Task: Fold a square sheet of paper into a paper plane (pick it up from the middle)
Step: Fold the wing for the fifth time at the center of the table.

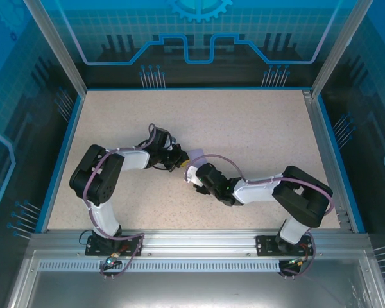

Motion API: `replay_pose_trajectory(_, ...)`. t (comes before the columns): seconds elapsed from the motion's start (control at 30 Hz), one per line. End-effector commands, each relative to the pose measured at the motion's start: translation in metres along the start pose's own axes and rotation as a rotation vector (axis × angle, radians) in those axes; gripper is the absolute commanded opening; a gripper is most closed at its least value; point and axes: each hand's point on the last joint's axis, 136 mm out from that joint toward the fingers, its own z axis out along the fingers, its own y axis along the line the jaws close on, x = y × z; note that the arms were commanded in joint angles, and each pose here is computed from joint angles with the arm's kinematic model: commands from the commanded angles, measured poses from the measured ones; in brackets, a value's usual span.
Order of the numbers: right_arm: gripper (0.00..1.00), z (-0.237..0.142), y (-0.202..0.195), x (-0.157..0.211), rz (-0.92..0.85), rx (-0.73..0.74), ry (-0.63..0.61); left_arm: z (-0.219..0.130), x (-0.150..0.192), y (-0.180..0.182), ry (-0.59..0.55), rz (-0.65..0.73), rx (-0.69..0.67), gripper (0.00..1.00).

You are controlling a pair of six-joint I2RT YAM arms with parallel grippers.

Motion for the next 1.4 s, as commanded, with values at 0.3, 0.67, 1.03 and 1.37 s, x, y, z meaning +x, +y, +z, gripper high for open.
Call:
replay_pose_trajectory(0.3, 0.42, 0.004, -0.009, -0.002, 0.034, 0.033, 0.008, -0.005, 0.003, -0.008, 0.018, 0.032, 0.027, 0.02)
replay_pose_trajectory(0.67, 0.39, 0.004, -0.01, 0.002, 0.043, 0.038, 0.014, -0.007, 0.004, -0.003, 0.022, 0.032, 0.01, 0.02)
replay_pose_trajectory(1.03, 0.37, 0.002, -0.015, 0.005, 0.077, 0.039, 0.021, -0.005, 0.004, -0.002, 0.031, 0.027, 0.008, 0.02)
replay_pose_trajectory(1.37, 0.33, 0.004, -0.017, 0.003, 0.106, 0.046, 0.007, -0.01, 0.004, -0.005, 0.021, 0.036, 0.005, 0.03)
